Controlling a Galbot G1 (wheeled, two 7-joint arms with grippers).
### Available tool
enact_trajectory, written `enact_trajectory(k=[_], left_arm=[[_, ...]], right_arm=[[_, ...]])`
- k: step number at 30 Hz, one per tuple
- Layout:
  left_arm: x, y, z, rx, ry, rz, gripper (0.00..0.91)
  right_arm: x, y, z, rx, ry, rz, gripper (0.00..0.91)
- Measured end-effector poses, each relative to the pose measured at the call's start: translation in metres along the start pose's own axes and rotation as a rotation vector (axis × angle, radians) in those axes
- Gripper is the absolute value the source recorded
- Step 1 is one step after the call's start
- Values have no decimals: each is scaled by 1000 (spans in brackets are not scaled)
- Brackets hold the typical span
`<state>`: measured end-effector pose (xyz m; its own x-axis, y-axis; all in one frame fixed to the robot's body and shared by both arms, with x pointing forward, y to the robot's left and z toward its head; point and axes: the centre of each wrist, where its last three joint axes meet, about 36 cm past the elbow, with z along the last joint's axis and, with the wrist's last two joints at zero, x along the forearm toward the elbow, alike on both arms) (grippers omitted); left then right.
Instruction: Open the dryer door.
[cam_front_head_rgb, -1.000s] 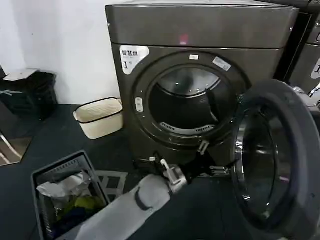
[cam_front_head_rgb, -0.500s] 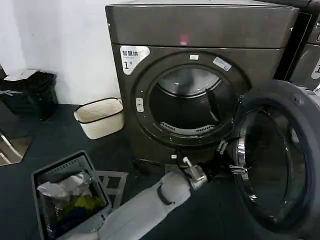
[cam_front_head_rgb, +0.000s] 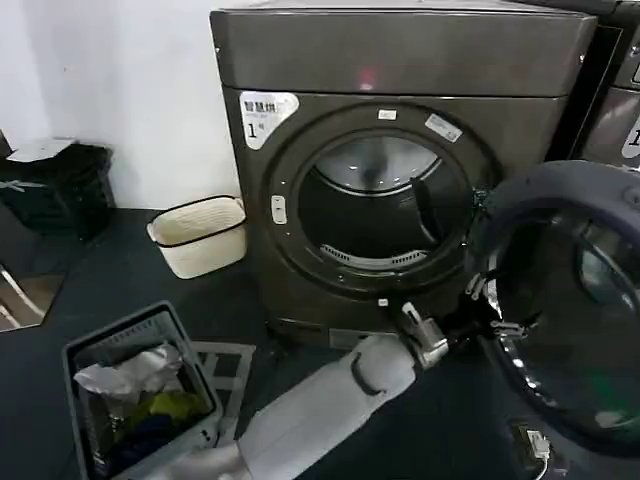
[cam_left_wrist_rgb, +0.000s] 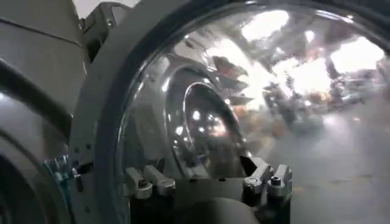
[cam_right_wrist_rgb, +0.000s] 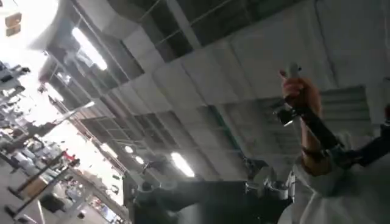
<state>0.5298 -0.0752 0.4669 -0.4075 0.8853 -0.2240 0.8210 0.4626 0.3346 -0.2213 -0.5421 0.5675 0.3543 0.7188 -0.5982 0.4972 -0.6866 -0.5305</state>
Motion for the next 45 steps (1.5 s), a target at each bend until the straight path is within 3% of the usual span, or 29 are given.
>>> enact_trajectory(k=[32,38,45], left_arm=[[-15,-1,-3,20,19,5,907],[5,-5,-9,57,66,18,907],[55,2,-39,111,51,7,907]], right_arm=[[-2,-3,1,22,16,-33,907],[-5,4,-11,-26,14,-57,907],[2,19,-24,-102,33,-127,907]])
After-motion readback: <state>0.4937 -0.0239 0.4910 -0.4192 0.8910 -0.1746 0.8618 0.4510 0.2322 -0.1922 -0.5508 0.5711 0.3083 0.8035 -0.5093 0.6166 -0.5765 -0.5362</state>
